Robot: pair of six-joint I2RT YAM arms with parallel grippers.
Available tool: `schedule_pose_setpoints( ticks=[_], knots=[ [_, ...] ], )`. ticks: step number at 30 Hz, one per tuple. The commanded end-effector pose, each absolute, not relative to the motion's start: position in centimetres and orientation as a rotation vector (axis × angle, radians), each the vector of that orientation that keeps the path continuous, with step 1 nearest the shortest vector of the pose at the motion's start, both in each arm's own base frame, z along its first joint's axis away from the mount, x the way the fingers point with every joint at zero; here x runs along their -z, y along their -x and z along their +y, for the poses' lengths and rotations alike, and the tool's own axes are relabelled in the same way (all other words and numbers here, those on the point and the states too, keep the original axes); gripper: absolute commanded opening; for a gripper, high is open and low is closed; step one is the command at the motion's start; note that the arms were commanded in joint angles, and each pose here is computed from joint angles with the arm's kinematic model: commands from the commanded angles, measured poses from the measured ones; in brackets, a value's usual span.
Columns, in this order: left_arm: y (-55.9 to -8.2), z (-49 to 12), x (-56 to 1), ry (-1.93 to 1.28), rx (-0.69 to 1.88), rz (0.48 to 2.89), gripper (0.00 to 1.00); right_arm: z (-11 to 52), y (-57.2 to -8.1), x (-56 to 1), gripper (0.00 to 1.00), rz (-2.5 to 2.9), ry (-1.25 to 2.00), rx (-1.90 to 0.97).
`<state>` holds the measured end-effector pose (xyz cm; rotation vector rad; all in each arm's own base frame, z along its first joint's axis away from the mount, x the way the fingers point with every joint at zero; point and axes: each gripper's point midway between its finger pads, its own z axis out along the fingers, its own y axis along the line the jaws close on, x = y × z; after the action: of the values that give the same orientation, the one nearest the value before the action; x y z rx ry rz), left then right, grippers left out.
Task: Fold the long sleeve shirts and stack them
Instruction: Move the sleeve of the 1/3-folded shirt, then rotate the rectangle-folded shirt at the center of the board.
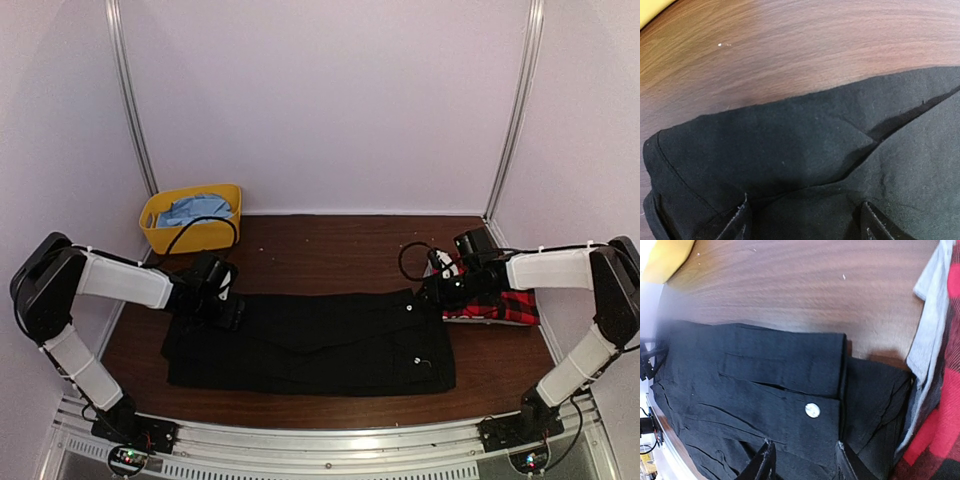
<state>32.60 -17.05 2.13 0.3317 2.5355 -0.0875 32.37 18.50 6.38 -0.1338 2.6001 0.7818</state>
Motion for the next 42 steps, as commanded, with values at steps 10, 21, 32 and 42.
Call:
schedule_pose_setpoints(
  ticks=[10,21,32,42],
  knots=[
    [-33.8,-17.4,-8.4,-0.24,0.15,2.368,0.91,22.1,-32.0,-10.0,0.45,2.475,0.339,-0.666],
    [-29.3,-17.8,-8.1,-0.168,0.4,2.433,0.98,22.0,-31.8,-10.2,0.79,2.436,0.403,-0.466],
    [-24.0,-17.4,-5.3,-0.049,0.611,2.539,0.98,23.0,-30.7,-10.0,1.0,2.401,0.507,-0.515],
    [-23.8,-16.9,-2.5,0.004,0.636,2.593,0.94,24.2,-29.4,-7.2,0.99,2.467,0.58,-0.525]
  ],
)
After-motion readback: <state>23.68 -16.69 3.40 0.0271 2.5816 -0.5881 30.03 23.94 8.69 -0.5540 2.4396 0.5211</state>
